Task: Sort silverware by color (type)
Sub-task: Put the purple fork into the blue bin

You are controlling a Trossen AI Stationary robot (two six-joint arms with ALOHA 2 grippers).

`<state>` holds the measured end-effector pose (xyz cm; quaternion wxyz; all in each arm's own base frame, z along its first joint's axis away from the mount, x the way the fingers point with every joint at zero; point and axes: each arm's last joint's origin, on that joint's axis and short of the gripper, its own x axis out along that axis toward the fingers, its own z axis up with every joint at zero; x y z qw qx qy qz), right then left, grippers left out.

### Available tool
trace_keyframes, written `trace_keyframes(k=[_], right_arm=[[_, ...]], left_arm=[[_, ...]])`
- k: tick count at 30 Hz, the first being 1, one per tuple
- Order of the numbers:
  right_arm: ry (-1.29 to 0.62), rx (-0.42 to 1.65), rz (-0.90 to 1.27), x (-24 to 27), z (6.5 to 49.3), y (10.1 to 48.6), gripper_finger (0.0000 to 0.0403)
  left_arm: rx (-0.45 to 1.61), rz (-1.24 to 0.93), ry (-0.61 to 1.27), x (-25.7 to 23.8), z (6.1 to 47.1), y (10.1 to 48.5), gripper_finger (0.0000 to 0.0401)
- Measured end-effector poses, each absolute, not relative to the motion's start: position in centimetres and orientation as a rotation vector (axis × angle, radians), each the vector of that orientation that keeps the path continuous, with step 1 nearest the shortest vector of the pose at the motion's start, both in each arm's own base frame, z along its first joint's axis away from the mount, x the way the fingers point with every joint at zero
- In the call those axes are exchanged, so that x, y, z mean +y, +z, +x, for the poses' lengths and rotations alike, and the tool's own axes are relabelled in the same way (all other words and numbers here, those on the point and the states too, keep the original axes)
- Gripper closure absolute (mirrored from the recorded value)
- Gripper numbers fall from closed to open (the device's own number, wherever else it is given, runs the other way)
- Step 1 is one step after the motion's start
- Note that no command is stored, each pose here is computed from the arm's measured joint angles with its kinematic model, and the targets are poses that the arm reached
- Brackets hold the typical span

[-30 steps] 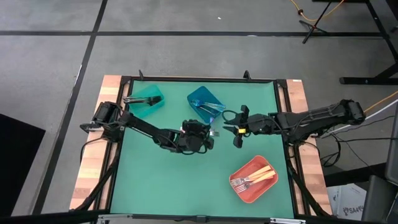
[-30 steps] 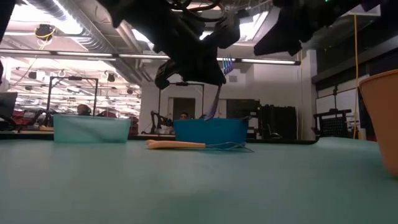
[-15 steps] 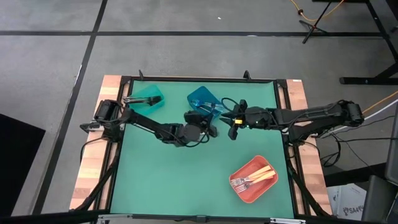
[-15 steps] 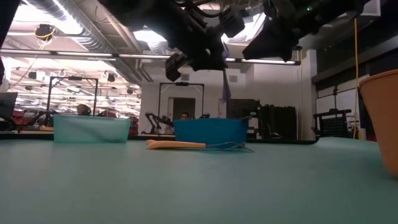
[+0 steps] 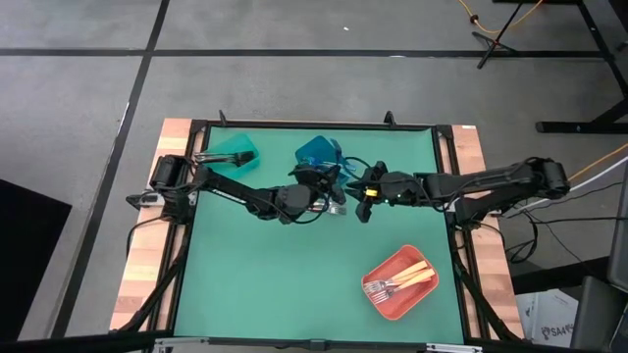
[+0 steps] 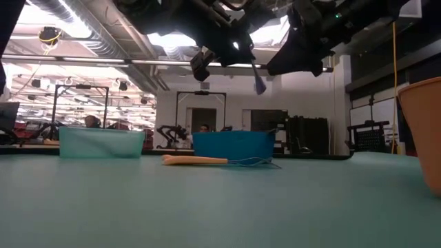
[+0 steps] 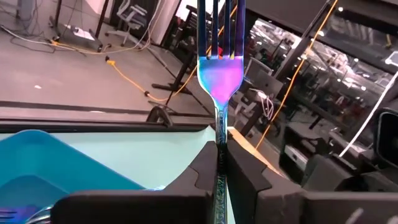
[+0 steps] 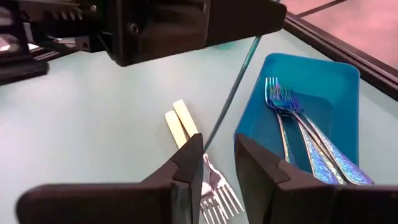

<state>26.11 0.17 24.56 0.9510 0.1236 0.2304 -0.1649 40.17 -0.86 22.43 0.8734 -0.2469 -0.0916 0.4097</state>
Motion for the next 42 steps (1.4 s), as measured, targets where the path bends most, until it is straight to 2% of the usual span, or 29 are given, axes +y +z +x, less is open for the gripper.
trace_keyframes(k=[14, 42], right_arm=[[-0.353, 0.375, 0.282, 0.1, 27.2, 24.7, 0.0320], [-0.379, 0.389, 0.262, 0.1, 26.9, 24.7, 0.0320]], left_arm=[[-0.240, -0.548, 0.822, -1.1, 40.2, 22.9, 0.0386], [-0.225, -0.527, 0.813, -1.3, 40.2, 22.9, 0.0386]])
